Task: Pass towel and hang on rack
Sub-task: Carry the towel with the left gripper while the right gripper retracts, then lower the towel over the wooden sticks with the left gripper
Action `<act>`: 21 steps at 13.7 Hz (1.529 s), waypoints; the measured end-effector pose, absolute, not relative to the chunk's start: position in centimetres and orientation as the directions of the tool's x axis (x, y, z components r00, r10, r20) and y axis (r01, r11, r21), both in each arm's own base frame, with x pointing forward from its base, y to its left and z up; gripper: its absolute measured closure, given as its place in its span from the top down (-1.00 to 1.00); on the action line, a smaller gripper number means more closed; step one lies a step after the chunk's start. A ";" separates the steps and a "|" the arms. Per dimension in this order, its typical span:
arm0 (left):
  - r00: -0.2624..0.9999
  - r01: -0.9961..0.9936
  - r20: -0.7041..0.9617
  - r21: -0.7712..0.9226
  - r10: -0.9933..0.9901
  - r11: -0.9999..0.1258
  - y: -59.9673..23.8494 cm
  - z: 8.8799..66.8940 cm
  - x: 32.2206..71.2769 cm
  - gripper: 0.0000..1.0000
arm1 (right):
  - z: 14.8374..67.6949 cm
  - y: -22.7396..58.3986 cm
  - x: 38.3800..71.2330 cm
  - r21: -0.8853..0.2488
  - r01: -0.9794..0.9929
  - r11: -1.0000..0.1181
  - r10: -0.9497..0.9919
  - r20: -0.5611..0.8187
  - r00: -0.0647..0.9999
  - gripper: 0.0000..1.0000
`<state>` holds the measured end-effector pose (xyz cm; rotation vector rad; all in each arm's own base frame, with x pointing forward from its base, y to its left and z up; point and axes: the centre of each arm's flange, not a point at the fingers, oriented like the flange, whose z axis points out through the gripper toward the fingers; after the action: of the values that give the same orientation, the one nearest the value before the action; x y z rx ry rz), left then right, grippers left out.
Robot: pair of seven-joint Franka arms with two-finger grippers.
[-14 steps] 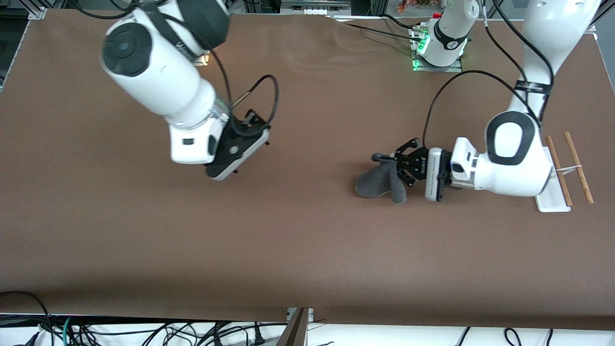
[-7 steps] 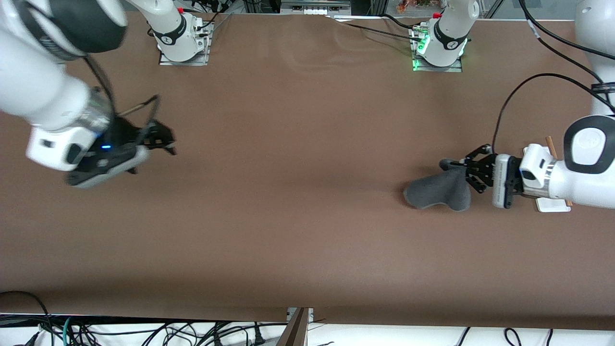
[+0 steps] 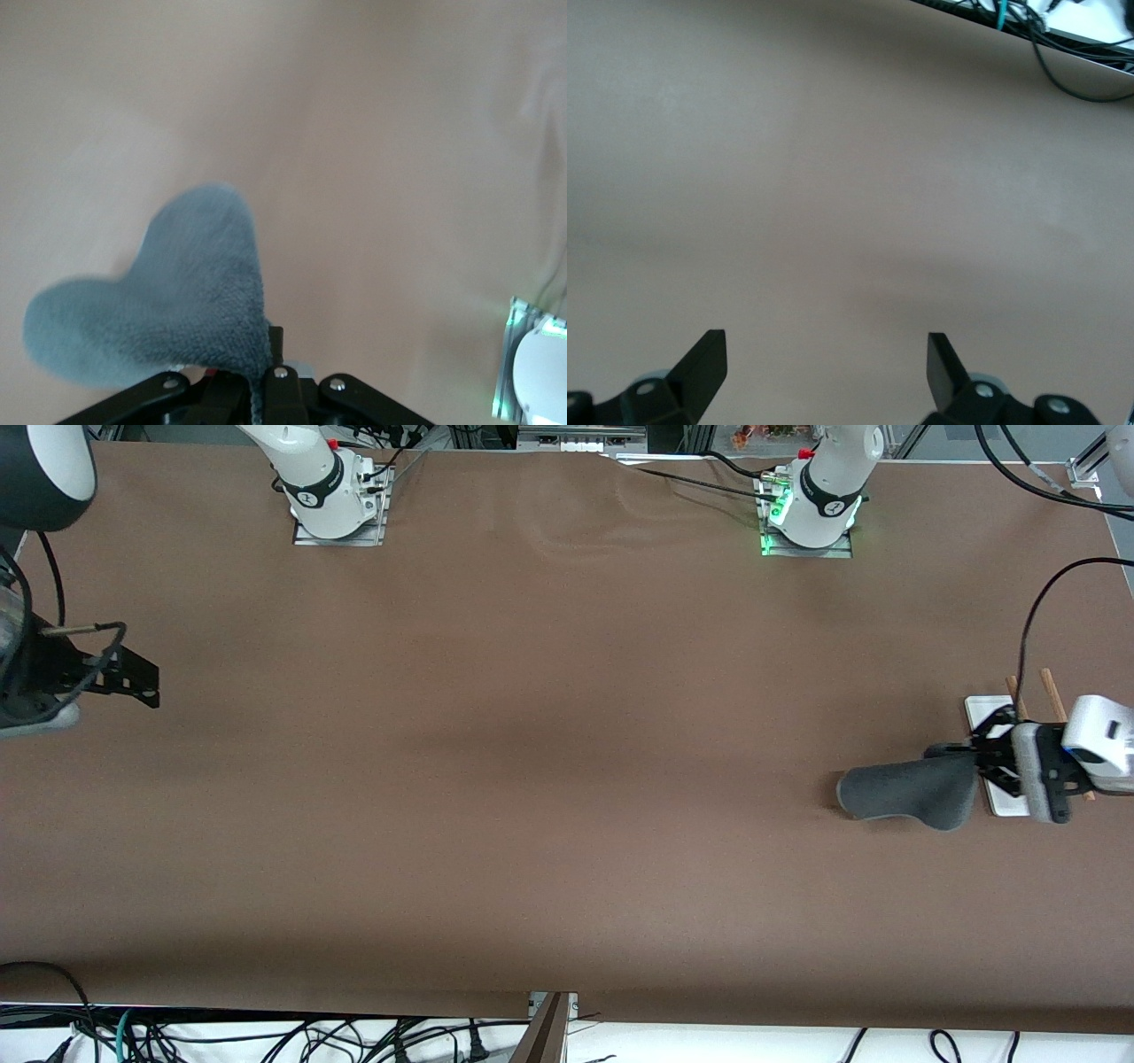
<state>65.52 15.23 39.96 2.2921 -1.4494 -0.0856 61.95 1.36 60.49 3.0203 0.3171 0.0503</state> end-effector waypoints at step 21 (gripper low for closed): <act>0.602 -0.764 -0.127 0.195 -0.788 -0.615 42.4 33.3 57.4 -0.96 | 61.6 2.8 57.2 0.006 0.053 -0.999 0.051 -0.160 0.986 1.00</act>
<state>57.43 42.45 33.28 2.7022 -1.3154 -0.3037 57.18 2.79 61.57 3.1198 0.0821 -0.2515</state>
